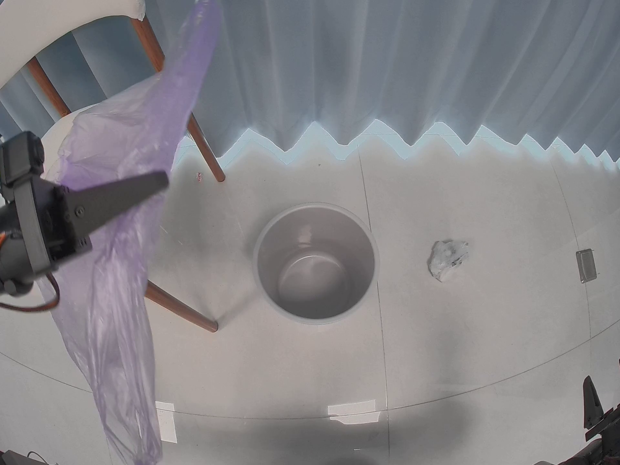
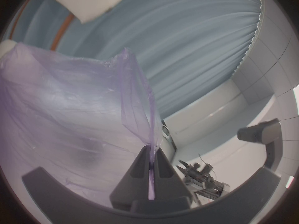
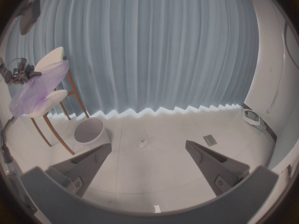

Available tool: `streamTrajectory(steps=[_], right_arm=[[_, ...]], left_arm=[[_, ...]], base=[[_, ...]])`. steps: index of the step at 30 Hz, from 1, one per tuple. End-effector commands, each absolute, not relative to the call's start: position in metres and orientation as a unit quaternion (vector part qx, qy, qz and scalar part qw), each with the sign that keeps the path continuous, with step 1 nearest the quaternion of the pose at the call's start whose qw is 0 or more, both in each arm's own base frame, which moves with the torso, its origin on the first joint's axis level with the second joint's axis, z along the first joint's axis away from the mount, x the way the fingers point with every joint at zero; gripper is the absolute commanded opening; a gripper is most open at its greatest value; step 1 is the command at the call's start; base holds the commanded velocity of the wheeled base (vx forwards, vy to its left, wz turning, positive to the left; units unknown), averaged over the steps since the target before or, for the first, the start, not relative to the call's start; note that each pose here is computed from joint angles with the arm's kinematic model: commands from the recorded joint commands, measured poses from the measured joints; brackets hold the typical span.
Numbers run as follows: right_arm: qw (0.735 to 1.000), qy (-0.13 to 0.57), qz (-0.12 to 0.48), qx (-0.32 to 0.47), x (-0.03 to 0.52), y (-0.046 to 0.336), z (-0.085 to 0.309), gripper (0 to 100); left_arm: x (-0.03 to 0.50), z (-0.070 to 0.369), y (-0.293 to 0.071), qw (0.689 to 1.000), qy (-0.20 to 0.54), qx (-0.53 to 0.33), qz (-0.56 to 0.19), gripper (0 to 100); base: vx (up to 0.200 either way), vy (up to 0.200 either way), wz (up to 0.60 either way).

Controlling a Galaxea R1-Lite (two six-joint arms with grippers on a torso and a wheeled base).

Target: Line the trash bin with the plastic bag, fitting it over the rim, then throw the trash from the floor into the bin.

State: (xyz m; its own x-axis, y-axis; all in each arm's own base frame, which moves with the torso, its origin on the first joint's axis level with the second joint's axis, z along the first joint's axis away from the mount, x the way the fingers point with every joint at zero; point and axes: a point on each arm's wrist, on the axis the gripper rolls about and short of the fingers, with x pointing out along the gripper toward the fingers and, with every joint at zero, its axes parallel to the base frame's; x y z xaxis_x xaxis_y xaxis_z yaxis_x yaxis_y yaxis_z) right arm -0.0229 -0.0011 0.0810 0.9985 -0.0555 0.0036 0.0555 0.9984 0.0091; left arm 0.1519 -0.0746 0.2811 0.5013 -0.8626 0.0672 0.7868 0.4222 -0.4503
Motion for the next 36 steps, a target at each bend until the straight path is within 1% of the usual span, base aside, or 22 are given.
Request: streamTrajectory(steps=[1,4,12,15,22,23,26,36], right_arm=[[1.000,-0.002,-0.028,0.005,-0.023,-0.001,0.076,100],[1.000,-0.002,-0.028,0.005,-0.023,-0.001,0.076,100],[1.000,-0.002,-0.028,0.006,-0.023,-0.001,0.076,100],[1.000,-0.002,-0.028,0.006,-0.023,-0.001,0.076,100],[1.000,-0.003,-0.029,0.007,-0.023,-0.001,0.076,100],[1.000,-0.002,-0.028,0.007,-0.023,-0.001,0.076,100],[1.000,-0.002,-0.028,0.006,-0.023,-0.001,0.076,100],[1.000,-0.002,-0.028,0.006,-0.023,-0.001,0.076,100]], left_arm=[[0.143,0.255,-0.106,0.782,0.161,-0.211,-0.564,0],[0.147,0.255,-0.117,0.770,0.168,-0.208,-0.580,0],[0.172,0.264,-0.146,0.754,0.169,-0.213,-0.598,0],[0.182,0.264,-0.156,0.752,0.171,-0.211,-0.600,0],[0.188,0.264,-0.166,0.745,0.165,-0.212,-0.610,0],[0.190,0.263,-0.175,0.738,0.168,-0.212,-0.618,0],[0.192,0.262,-0.182,0.731,0.175,-0.216,-0.623,0],[0.206,0.262,-0.197,0.729,0.177,-0.216,-0.625,0]], base=[[0.000,0.000,0.00],[0.000,0.000,0.00],[0.000,0.000,0.00],[0.000,0.000,0.00],[0.000,0.000,0.00],[0.000,0.000,0.00],[0.000,0.000,0.00],[0.000,0.000,0.00]])
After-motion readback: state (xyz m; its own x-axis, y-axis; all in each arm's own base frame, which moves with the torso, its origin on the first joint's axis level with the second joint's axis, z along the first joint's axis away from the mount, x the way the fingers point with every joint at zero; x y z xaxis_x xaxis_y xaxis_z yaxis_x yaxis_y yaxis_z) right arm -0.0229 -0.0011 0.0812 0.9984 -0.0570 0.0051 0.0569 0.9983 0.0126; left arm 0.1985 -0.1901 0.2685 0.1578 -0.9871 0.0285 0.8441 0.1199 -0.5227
